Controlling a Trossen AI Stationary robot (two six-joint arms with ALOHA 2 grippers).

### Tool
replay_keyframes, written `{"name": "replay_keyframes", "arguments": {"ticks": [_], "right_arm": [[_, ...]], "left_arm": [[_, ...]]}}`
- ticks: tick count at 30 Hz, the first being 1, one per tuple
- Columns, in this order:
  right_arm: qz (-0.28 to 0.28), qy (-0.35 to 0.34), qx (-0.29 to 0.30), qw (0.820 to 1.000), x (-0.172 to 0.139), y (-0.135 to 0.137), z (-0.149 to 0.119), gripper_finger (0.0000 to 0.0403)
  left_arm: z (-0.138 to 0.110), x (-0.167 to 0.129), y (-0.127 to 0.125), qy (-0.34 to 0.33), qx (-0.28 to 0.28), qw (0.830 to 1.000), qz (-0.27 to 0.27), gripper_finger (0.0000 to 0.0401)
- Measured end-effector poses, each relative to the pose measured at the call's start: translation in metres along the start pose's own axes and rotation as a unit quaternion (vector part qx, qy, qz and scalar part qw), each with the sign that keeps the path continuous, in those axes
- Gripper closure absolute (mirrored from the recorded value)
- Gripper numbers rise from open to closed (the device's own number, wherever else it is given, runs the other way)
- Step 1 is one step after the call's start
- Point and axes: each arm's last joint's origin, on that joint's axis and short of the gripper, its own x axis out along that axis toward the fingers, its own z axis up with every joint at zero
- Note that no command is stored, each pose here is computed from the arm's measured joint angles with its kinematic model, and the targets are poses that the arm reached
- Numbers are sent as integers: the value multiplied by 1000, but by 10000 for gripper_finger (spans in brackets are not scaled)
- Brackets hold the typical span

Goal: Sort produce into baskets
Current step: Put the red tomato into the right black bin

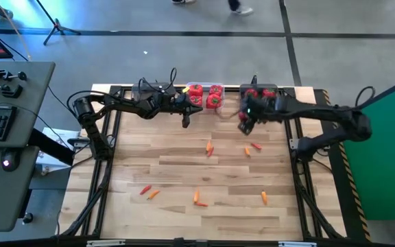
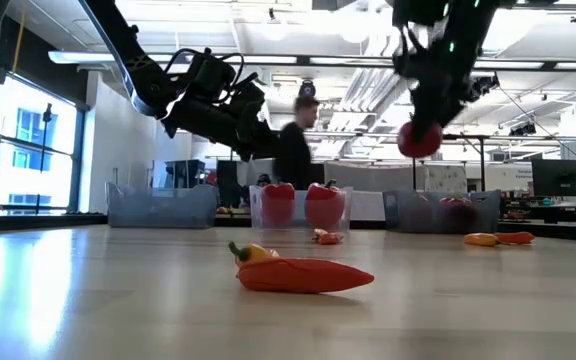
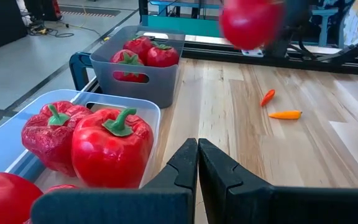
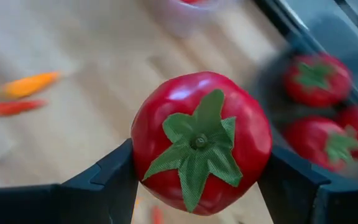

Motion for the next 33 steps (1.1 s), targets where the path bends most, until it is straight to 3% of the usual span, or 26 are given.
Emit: {"name": "replay_keyframes", "arguments": {"ticks": [9, 14, 27, 33], "right_arm": [[-70, 11, 101, 992, 50, -68, 7, 150], [-65, 8, 122, 990, 64, -92, 11, 150], [-67, 61, 104, 990, 105, -101, 12, 148], [-68, 78, 84, 991, 113, -100, 11, 107]], "left_arm": [[0, 0, 0, 0, 3, 1000, 0, 401], [0, 0, 0, 0, 3, 1000, 0, 401], [0, 0, 0, -3, 5, 1000, 1, 401], [0, 0, 0, -3, 4, 1000, 1, 401]]}}
